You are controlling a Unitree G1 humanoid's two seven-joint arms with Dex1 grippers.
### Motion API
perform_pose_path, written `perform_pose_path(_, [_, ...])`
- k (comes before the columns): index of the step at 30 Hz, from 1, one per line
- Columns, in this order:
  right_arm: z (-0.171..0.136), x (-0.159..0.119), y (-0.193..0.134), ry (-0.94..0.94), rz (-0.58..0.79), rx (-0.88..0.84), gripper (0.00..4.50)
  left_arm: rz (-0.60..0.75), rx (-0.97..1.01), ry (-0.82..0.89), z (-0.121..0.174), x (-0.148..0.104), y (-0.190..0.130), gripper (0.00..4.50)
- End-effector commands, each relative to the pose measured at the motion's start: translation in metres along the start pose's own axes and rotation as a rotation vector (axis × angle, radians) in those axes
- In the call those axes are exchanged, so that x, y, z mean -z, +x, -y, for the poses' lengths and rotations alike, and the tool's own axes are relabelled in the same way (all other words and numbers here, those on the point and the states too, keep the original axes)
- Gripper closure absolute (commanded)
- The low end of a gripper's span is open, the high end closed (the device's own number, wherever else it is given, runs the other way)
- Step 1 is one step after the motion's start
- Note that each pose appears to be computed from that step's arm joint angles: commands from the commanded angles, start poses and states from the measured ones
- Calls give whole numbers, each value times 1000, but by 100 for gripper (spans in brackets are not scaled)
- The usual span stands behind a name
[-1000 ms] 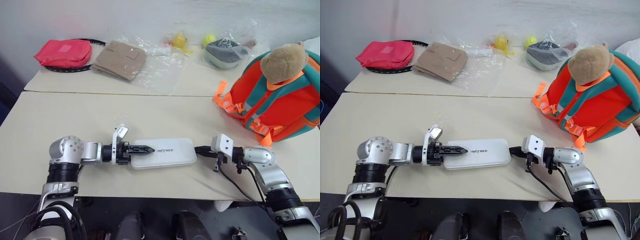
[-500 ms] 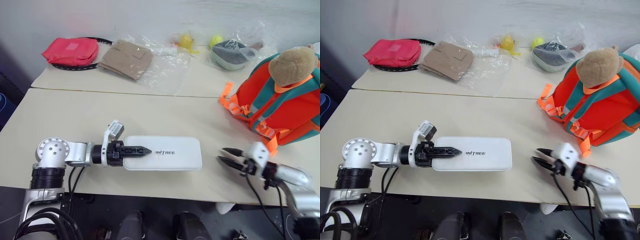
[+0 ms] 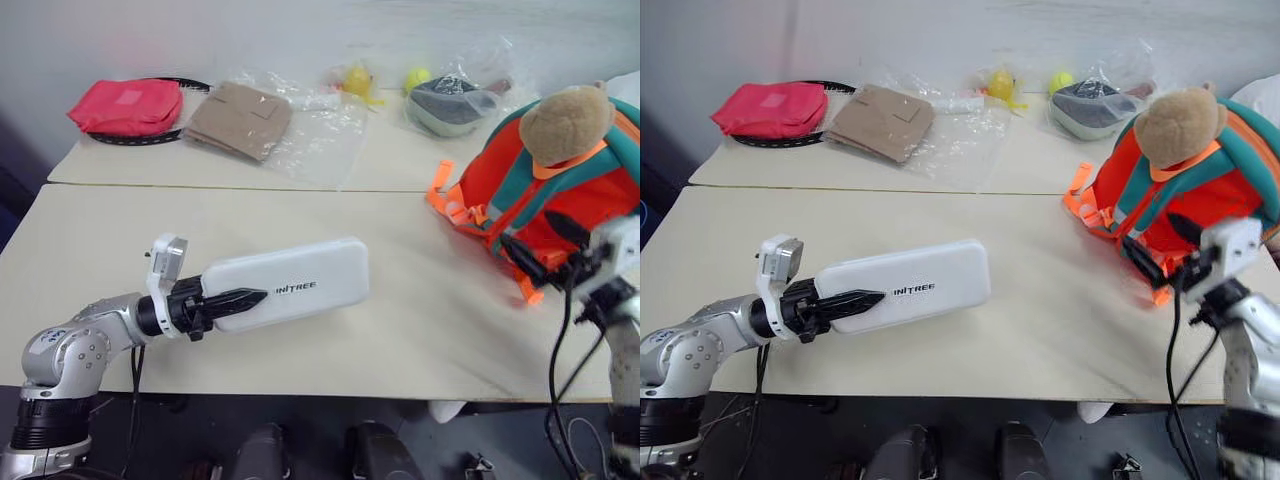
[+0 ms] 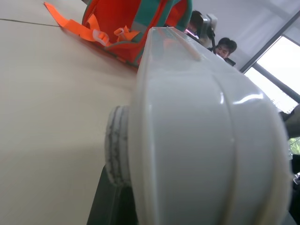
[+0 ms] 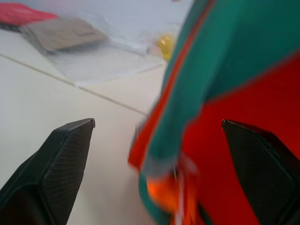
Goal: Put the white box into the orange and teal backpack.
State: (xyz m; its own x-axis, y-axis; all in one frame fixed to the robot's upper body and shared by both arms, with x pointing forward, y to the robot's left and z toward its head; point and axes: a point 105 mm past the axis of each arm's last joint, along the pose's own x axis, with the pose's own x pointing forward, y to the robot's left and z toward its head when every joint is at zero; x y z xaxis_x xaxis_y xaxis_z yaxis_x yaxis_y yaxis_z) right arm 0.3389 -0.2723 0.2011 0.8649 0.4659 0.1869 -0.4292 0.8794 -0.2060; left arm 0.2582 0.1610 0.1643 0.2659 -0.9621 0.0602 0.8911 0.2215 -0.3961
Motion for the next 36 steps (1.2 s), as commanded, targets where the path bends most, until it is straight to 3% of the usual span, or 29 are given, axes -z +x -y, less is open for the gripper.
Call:
perform_pose_path(1, [4, -4, 29, 31, 20, -8, 6, 12, 15, 33, 4, -3, -4, 332])
perform_pose_path(4, [11, -15, 45, 53, 63, -1, 68, 43, 11, 16, 9, -4, -15, 332])
perform_pose_path(7, [-4, -21, 54, 56, 91, -89, 168, 114, -6, 5, 13, -10, -27, 332])
perform_pose_path(9, [-30, -26, 57, 79, 102, -213, 234, 192, -18, -40, 15, -20, -37, 332])
perform_pose_path(13, [-121, -53, 43, 219, 113, -663, 369, 391, -108, -34, 9, -52, -63, 332])
perform_pose_path(16, [-158, -68, 30, 326, 110, -847, 449, 470, -133, -42, 8, -68, -74, 332])
perform_pose_path(19, [-196, -83, -1, 506, 42, -1077, 449, 470, -189, 0, 7, -83, -76, 332])
perform_pose_path(22, [-205, -83, -26, 580, -91, -1187, 449, 497, -166, -7, 15, -102, -71, 332])
perform_pose_path(27, [-171, -65, -28, 556, -203, -1035, 449, 416, -108, 41, 35, -105, -54, 332])
perform_pose_path(30, [-153, -55, -17, 491, -201, -927, 449, 289, -75, 100, 46, -91, -36, 332])
perform_pose_path(36, [-159, -44, -13, 452, -219, -955, 449, 227, -81, 169, 37, -79, -17, 332])
